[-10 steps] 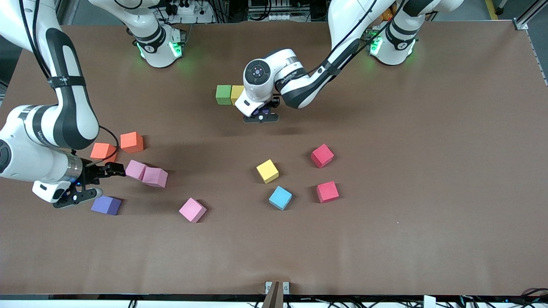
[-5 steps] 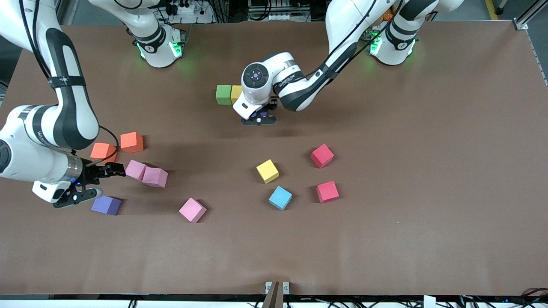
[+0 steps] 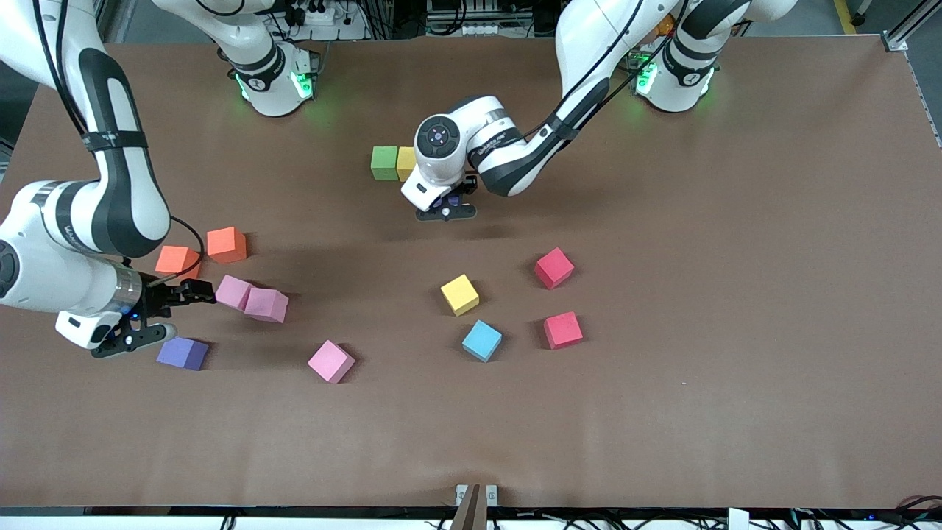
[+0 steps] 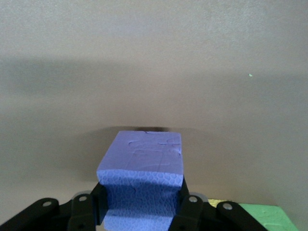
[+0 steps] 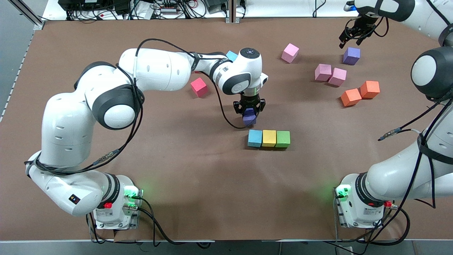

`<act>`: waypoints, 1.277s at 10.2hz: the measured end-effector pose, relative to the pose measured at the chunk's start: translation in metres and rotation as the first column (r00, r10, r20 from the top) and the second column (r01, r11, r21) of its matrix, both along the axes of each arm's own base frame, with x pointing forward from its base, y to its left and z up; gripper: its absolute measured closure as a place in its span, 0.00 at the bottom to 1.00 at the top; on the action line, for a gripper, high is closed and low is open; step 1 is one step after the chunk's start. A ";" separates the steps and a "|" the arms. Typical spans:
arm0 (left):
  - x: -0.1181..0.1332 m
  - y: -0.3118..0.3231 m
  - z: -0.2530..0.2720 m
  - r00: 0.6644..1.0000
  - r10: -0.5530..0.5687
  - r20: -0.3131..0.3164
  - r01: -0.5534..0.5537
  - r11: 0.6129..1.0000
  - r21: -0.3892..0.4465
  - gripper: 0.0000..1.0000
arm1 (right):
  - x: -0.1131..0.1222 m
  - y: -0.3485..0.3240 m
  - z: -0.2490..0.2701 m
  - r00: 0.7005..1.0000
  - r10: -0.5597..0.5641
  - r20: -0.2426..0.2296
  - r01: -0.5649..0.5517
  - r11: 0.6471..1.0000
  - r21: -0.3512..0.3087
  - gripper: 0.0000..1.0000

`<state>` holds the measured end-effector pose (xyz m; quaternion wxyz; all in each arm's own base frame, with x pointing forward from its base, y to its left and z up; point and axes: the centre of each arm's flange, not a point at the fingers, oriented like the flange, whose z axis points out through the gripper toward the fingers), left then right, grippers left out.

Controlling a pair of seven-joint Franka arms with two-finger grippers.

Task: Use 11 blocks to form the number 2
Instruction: 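Lower the purple cube beside the green cube and release it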

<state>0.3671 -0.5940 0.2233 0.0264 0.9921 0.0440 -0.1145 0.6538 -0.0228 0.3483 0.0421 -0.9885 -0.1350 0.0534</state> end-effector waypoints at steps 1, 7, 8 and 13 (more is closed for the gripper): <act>-0.004 -0.007 0.000 1.000 0.007 0.000 -0.007 1.000 -0.003 0.44 | 0.000 0.000 0.000 1.000 0.000 0.000 0.000 1.000 0.000 0.00; -0.017 -0.019 -0.006 1.000 -0.004 -0.005 0.004 1.000 -0.003 0.44 | 0.000 -0.001 0.000 1.000 -0.001 0.000 0.001 1.000 0.000 0.00; -0.018 -0.019 -0.008 1.000 -0.005 -0.008 0.005 1.000 -0.001 0.44 | 0.000 -0.001 0.000 1.000 -0.001 0.000 0.001 1.000 0.000 0.00; -0.026 -0.021 -0.020 1.000 -0.015 -0.020 0.016 1.000 0.011 0.44 | 0.000 -0.001 0.000 1.000 -0.001 0.000 0.001 1.000 0.000 0.00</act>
